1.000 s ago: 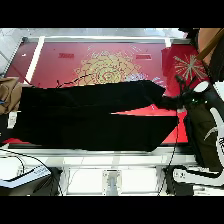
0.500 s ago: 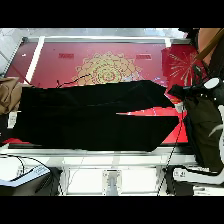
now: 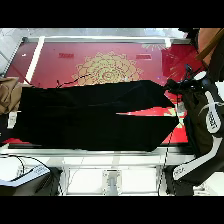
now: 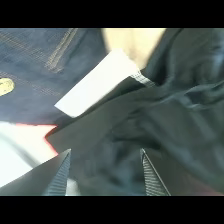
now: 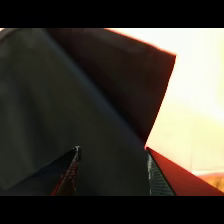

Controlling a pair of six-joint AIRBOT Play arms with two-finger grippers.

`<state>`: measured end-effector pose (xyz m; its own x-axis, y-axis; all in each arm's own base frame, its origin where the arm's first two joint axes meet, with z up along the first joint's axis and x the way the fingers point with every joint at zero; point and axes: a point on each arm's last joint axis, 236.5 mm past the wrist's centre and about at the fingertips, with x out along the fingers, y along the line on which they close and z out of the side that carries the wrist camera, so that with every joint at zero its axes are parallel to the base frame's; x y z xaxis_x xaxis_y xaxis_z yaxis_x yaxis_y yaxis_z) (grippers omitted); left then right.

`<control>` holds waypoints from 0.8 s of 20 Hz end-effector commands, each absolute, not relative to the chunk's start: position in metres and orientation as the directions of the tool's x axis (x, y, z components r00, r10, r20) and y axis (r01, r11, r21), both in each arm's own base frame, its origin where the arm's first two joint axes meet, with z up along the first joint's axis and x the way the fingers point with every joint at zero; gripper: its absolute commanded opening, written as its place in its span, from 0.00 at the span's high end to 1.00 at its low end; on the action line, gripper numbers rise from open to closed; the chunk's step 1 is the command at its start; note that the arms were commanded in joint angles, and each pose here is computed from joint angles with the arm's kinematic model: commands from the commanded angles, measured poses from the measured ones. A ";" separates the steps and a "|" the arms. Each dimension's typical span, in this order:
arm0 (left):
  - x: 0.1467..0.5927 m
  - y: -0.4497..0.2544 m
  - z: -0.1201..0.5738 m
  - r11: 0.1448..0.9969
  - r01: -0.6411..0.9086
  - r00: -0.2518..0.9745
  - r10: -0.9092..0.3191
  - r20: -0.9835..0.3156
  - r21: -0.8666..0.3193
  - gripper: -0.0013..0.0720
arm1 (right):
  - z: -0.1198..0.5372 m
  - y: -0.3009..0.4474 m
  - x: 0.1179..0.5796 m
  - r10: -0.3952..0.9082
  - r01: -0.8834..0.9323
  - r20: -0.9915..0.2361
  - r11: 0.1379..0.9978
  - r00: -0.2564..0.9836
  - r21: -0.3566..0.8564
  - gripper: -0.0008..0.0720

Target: Fold the clothes and pants, and hang the long-sleeved shirts on hangers.

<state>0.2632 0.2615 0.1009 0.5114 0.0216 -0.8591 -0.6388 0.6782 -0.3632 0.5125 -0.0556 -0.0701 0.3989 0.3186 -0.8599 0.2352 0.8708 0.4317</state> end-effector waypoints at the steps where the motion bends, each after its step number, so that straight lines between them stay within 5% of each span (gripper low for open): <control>1: 0.311 0.240 0.128 0.684 -0.517 0.673 -0.048 -0.738 -0.515 0.31 | -0.092 -0.061 0.526 0.329 0.265 -0.863 0.856 0.384 0.444 0.39; 6: 0.376 0.158 0.116 0.863 -0.214 0.645 -0.227 -0.730 -0.457 0.32 | -0.094 -0.069 0.535 0.323 0.271 -0.860 0.853 0.395 0.445 0.40; 10: 0.423 0.104 0.070 0.867 -0.120 0.569 -0.340 -0.749 -0.484 0.31 | -0.098 -0.078 0.536 0.312 0.283 -0.861 0.852 0.401 0.441 0.46; 16: 0.431 0.097 0.052 0.856 -0.123 0.546 -0.364 -0.755 -0.502 0.31 | -0.123 -0.065 0.534 0.372 0.292 -0.850 0.822 0.372 0.488 0.46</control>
